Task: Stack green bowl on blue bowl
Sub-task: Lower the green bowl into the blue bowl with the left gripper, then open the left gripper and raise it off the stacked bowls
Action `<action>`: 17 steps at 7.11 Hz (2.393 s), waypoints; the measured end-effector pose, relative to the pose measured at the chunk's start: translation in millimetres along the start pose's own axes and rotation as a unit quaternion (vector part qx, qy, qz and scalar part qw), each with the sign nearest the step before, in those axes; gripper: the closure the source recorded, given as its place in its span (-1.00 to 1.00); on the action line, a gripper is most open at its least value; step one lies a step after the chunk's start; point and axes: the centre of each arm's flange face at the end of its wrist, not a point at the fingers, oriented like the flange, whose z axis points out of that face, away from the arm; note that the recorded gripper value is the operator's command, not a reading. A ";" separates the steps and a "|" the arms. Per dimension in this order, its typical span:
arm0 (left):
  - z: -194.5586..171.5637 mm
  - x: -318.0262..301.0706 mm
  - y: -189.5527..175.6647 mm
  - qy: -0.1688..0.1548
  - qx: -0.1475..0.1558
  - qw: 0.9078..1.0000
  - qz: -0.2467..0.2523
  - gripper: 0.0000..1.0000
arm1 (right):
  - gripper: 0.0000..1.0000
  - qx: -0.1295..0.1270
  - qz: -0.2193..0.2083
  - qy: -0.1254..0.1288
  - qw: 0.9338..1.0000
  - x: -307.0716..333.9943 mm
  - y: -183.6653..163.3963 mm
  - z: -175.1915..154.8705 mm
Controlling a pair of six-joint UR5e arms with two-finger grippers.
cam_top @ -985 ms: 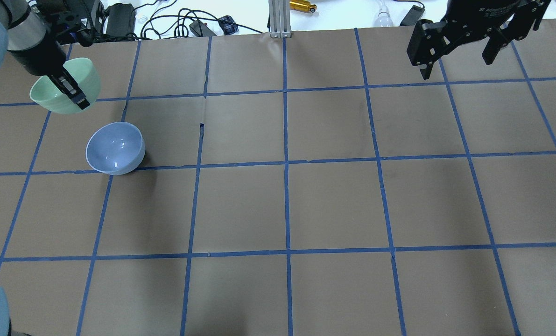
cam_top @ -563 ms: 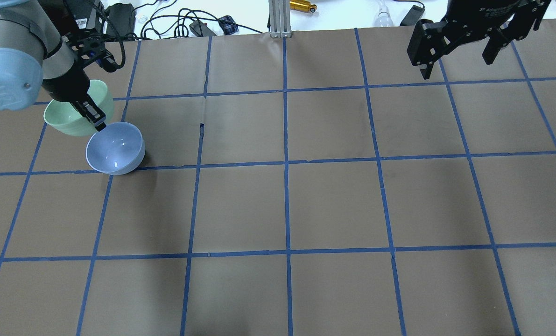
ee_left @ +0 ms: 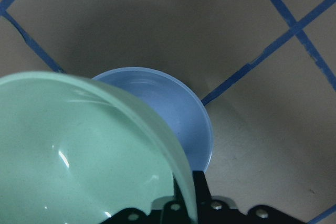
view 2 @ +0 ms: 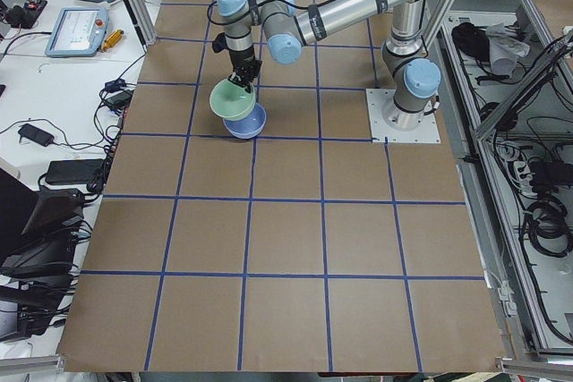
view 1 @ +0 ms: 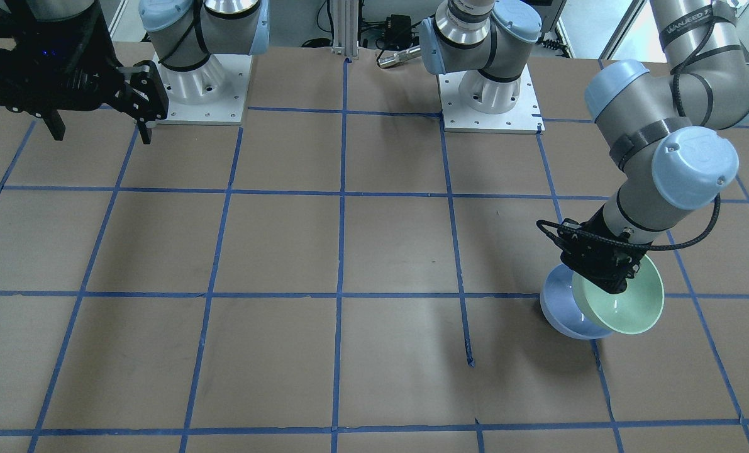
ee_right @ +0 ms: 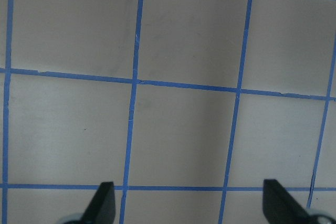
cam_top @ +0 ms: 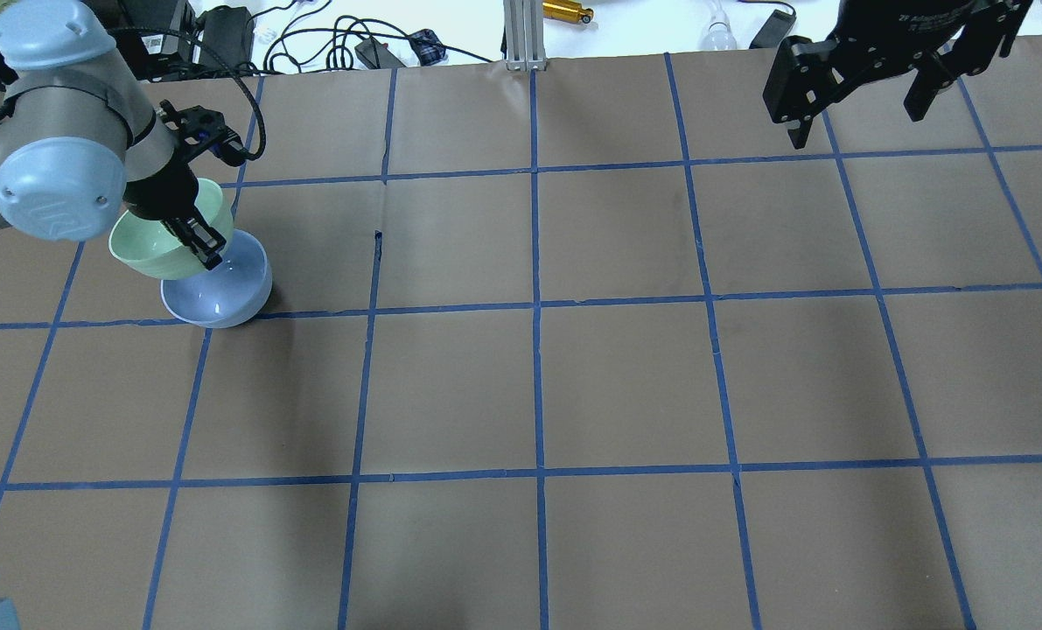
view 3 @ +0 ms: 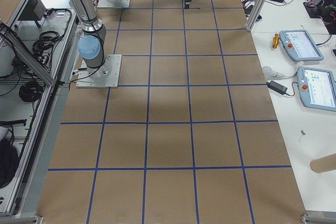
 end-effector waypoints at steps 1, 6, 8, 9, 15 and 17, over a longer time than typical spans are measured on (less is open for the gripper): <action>13.1 4.5 1.6 -0.003 0.003 1.000 -0.001 1.00 | -1.00 0.000 0.000 0.000 1.000 -0.1 0.0 0.0; 34.6 10.2 3.5 -0.001 0.004 1.000 0.000 -0.81 | -1.00 0.000 0.000 0.000 1.000 -0.4 0.1 -0.1; 23.4 15.3 4.5 -0.002 0.007 1.000 0.001 -0.85 | -1.00 0.000 0.000 0.000 1.000 -0.4 0.0 -0.1; 9.6 18.2 4.7 0.000 0.017 1.000 0.000 -1.00 | -1.00 0.000 0.000 0.000 1.000 -0.4 0.1 -0.1; -93.8 100.0 -27.2 0.072 0.065 0.967 -0.237 -1.00 | -1.00 0.000 0.000 0.000 1.000 -0.1 0.0 0.0; -134.7 130.5 -25.3 0.072 0.052 0.947 -0.309 -1.00 | -1.00 0.000 -0.001 0.000 1.000 -0.5 0.1 -0.1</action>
